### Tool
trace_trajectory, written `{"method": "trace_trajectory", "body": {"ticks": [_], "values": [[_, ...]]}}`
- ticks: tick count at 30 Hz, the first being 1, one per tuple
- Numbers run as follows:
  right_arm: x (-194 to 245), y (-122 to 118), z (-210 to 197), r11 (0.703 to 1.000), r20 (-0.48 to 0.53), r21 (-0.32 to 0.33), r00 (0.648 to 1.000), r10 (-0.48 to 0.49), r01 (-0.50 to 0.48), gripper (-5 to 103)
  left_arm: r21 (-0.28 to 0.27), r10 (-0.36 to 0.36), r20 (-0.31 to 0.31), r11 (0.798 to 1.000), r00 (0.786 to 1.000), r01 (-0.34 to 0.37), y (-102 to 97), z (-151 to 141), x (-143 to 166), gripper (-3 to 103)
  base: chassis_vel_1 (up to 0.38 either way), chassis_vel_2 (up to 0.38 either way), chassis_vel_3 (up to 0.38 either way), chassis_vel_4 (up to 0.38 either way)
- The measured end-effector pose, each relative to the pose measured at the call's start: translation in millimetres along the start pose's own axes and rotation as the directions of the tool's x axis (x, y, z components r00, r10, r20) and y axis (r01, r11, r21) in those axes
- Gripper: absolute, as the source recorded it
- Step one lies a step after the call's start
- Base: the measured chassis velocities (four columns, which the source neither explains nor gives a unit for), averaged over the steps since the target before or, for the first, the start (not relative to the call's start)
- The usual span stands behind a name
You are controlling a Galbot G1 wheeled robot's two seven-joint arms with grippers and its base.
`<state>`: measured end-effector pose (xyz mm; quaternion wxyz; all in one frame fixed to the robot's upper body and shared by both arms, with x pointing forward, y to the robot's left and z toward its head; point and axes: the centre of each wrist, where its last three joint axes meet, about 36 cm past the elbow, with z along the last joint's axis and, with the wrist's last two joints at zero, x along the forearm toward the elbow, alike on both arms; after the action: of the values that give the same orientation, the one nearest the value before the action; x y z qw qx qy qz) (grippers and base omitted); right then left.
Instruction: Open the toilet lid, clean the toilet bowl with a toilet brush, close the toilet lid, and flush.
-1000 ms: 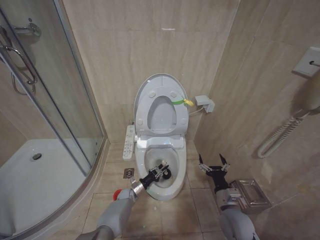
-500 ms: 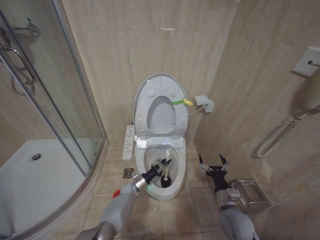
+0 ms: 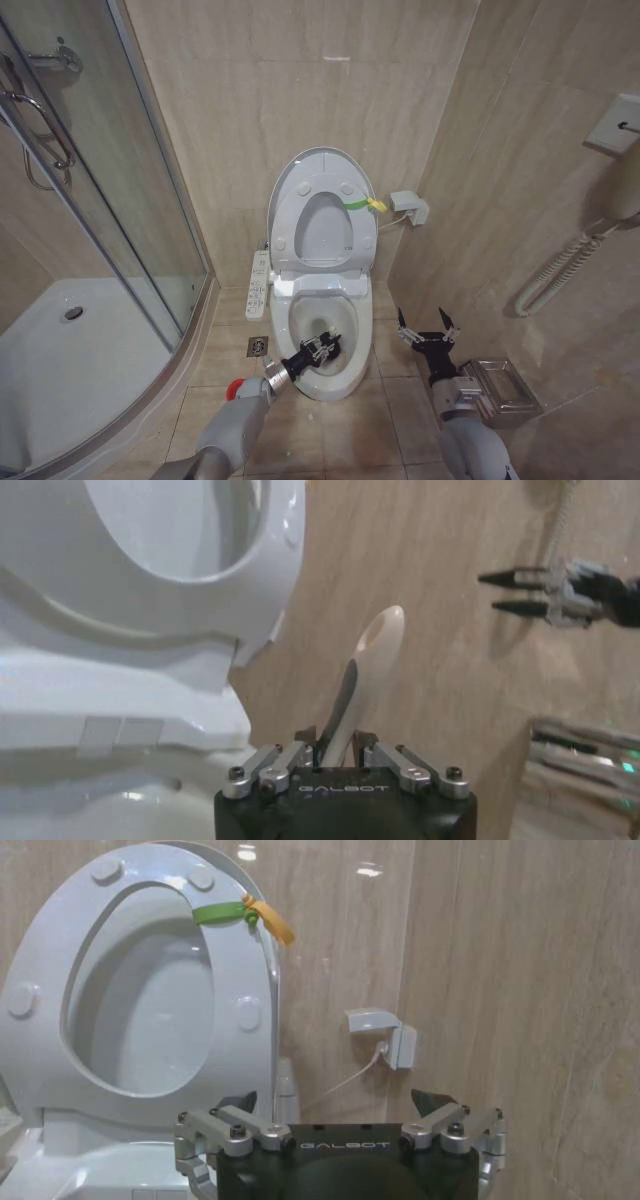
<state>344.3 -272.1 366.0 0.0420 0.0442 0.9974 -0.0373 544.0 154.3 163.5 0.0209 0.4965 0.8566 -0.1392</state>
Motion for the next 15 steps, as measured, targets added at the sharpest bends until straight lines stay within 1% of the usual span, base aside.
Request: {"method": "trace_trajectory", "body": {"ticks": [1,3,5,6,9,12,13,15], "values": [[0.0,0.0,0.0,1.000,0.000,0.000,1.000,0.000,0.000,100,-0.007,-0.008,0.016,1.000,1.000,0.008,1.5,-4.5,-2.8,23,0.000,0.000,0.000,0.000],[0.0,0.0,0.0,1.000,0.000,0.000,1.000,0.000,0.000,100,-0.015,-0.018,0.026,1.000,0.999,0.019,3.3,-8.8,-5.1,23,0.000,0.000,0.000,0.000],[0.0,0.0,0.0,1.000,0.000,0.000,1.000,0.000,0.000,100,-0.058,-0.052,0.037,0.997,0.998,0.054,11.7,-23.0,-10.0,22,0.000,0.000,0.000,0.000],[0.0,0.0,0.0,1.000,0.000,0.000,1.000,0.000,0.000,100,-0.058,-0.052,0.037,0.997,0.998,0.054,11.7,-23.0,-10.0,22,0.000,0.000,0.000,0.000],[0.0,0.0,0.0,1.000,0.000,0.000,1.000,0.000,0.000,100,-0.097,-0.075,0.043,0.992,0.996,0.078,23.9,-37.7,-8.9,22,0.000,0.000,0.000,0.000],[0.0,0.0,0.0,1.000,0.000,0.000,1.000,0.000,0.000,100,-0.106,-0.077,0.039,0.991,0.996,0.080,27.3,-40.6,-5.4,22,0.000,0.000,0.000,0.000],[0.0,0.0,0.0,1.000,0.000,0.000,1.000,0.000,0.000,100,-0.109,-0.077,0.038,0.991,0.996,0.081,28.3,-41.6,-4.2,17,0.000,0.000,0.000,0.000],[0.0,0.0,0.0,1.000,0.000,0.000,1.000,0.000,0.000,100,-0.112,-0.076,0.038,0.991,0.996,0.080,28.8,-42.2,-2.5,17,0.000,0.000,0.000,0.000]]}}
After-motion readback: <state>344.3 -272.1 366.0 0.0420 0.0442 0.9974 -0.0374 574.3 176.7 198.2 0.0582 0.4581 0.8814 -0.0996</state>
